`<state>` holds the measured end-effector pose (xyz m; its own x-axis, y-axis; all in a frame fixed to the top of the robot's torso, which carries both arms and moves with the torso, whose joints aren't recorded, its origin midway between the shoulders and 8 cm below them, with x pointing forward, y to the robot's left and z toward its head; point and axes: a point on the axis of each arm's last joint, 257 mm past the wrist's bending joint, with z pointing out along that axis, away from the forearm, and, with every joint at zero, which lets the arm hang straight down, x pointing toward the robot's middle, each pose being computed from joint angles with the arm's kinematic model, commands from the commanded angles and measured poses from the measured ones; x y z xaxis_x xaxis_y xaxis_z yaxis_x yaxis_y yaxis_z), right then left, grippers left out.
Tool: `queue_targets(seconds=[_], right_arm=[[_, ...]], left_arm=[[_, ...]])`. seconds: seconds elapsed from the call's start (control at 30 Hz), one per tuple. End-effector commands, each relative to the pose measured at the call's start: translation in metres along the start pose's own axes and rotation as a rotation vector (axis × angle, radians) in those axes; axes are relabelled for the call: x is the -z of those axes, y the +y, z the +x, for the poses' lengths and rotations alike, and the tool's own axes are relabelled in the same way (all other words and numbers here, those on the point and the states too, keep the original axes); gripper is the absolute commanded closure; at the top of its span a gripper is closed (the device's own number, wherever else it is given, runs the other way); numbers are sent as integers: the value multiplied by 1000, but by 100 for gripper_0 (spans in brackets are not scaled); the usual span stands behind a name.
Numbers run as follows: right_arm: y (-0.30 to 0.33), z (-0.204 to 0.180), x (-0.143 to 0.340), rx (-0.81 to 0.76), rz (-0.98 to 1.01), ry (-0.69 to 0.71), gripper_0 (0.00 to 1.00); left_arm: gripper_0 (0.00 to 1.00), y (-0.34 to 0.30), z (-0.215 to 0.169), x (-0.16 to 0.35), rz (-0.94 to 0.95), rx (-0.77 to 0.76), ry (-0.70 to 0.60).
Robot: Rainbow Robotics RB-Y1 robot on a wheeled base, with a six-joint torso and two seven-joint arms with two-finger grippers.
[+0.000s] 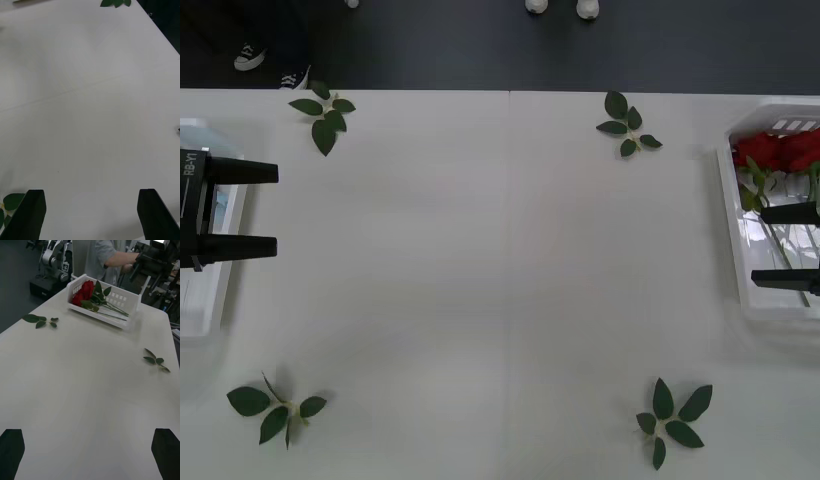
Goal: Put the red flowers into the right box and the blue flowers into the left box
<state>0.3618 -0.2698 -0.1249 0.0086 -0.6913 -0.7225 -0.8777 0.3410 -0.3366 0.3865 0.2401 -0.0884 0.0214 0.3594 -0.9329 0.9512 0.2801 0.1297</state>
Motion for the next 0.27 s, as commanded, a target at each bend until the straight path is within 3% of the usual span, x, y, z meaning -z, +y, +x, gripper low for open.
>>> queue_targets(seconds=[0.03, 0.27], right_arm=[[3, -2, 2, 13, 10, 1, 28], [3, -2, 2, 13, 10, 1, 28]], left_arm=[[0, 0, -7, 3, 7, -48, 17], [0, 0, -7, 3, 7, -48, 17]])
